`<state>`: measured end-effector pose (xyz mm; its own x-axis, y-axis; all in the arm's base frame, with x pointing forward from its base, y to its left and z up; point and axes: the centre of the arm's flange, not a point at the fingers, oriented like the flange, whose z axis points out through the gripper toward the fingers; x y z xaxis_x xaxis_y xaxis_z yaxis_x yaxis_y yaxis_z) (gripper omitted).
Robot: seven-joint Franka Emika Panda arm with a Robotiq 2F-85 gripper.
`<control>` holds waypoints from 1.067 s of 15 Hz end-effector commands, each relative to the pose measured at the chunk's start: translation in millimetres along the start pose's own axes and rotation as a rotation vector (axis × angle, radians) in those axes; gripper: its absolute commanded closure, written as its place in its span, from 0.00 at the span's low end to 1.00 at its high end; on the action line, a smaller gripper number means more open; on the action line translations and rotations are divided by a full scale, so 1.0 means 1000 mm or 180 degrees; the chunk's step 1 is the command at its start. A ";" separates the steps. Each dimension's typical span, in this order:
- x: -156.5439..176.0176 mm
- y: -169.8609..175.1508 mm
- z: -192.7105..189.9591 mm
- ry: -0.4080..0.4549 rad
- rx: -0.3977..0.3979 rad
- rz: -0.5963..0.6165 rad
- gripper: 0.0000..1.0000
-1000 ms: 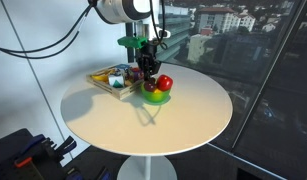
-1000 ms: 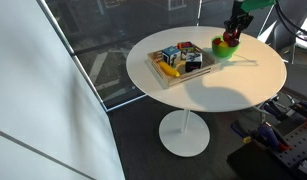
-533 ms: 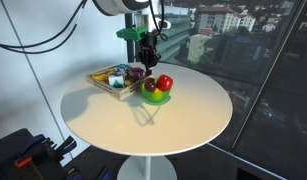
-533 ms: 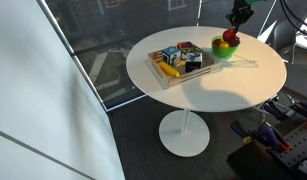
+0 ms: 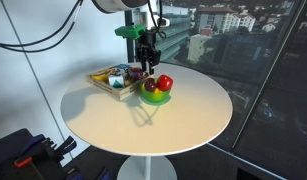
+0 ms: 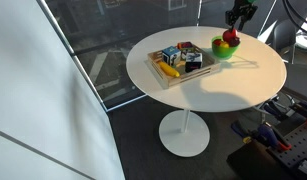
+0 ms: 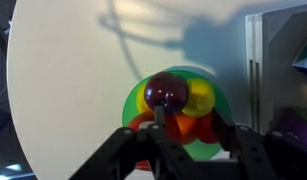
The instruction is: Pick up the brown plum toy from the green bowl and put it on the table
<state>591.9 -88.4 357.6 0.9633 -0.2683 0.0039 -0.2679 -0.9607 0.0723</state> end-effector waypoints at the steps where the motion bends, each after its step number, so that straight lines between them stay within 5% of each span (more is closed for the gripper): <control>1: -0.011 0.005 0.000 -0.0080 0.0035 0.0003 0.16; 4: -0.016 0.006 0.013 -0.0130 0.0007 -0.0023 0.00; 16: -0.005 0.028 0.045 -0.0196 -0.0054 -0.0146 0.00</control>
<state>572.0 -107.1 317.4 0.9662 -0.2469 -0.0749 -0.2406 -0.9670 0.0834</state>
